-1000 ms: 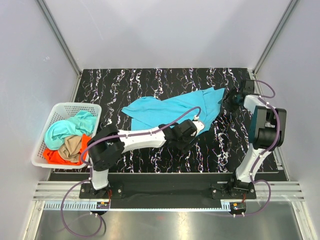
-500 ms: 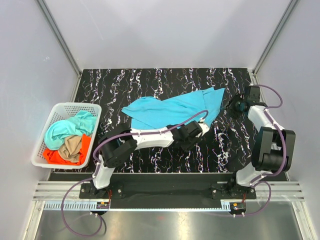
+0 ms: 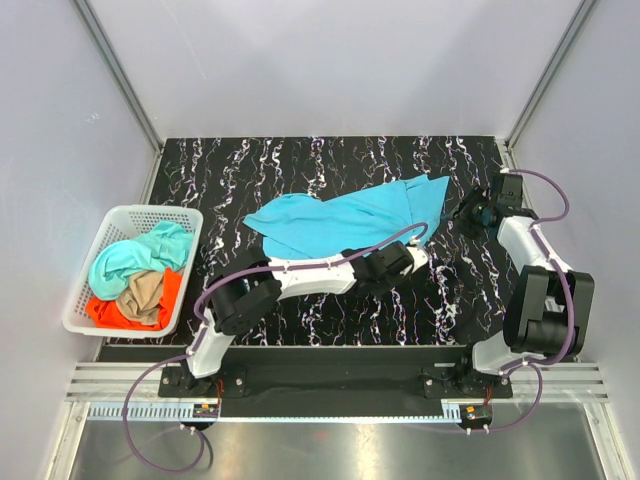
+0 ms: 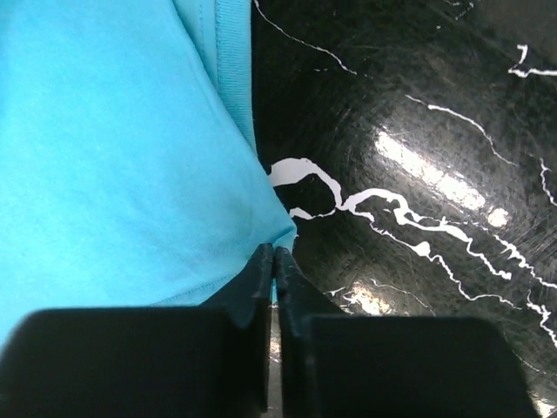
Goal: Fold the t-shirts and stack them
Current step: Flatten the tshirt out
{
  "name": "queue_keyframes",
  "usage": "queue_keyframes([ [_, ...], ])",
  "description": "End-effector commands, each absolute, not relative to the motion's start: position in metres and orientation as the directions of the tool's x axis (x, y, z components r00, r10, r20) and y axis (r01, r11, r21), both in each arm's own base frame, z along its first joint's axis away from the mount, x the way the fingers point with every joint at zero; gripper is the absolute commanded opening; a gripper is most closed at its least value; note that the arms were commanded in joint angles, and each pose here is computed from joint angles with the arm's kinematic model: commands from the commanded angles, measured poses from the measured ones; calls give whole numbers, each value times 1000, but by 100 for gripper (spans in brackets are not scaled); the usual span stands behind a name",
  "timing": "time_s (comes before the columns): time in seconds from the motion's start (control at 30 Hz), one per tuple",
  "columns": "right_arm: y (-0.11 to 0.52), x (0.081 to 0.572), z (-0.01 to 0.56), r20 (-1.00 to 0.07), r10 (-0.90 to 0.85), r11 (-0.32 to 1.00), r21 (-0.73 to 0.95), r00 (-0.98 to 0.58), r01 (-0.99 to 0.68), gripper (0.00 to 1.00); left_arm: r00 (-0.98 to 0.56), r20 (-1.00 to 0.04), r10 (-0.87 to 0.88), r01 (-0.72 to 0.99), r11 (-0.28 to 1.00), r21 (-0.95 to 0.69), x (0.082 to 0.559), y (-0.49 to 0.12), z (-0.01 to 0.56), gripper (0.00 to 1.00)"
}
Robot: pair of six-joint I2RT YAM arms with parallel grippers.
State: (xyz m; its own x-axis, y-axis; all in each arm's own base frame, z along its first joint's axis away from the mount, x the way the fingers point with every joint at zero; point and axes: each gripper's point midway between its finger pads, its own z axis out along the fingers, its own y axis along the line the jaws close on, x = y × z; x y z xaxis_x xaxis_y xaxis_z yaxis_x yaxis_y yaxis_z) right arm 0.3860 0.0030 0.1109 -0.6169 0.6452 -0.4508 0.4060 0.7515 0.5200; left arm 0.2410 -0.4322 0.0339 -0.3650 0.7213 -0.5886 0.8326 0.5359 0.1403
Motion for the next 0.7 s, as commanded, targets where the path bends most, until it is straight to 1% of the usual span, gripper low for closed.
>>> queue_keyframes([
  [0.0,5,382,118,-469,632,760,528,-616,378,53,-347,-635,690,809,563,169,252,-443,60,0],
  [0.17,18,374,110,-419,658,724,579,-626,374,54,-357,-707,610,756,633,165,268,-441,110,0],
  [0.23,23,369,107,-398,666,710,597,-631,373,53,-369,-724,583,711,679,185,283,-430,127,0],
  [0.33,44,359,103,-351,667,686,632,-657,360,52,-400,-744,535,615,759,215,314,-403,153,0],
  [0.37,51,356,101,-339,669,683,633,-662,366,53,-424,-758,495,560,802,210,337,-385,163,0],
  [0.43,77,347,95,-318,637,697,626,-702,350,55,-464,-772,435,485,854,190,360,-360,179,0],
  [0.47,84,344,94,-308,638,694,626,-706,354,56,-483,-790,377,419,892,170,385,-339,193,0],
  [0.53,113,332,89,-302,594,718,616,-746,323,56,-506,-803,314,370,920,127,404,-318,207,0],
  [0.57,121,329,89,-279,608,700,631,-743,335,56,-509,-819,266,323,941,105,423,-298,219,0],
  [0.67,145,312,78,-229,611,679,645,-758,352,56,-488,-853,186,269,961,56,448,-271,246,0],
])
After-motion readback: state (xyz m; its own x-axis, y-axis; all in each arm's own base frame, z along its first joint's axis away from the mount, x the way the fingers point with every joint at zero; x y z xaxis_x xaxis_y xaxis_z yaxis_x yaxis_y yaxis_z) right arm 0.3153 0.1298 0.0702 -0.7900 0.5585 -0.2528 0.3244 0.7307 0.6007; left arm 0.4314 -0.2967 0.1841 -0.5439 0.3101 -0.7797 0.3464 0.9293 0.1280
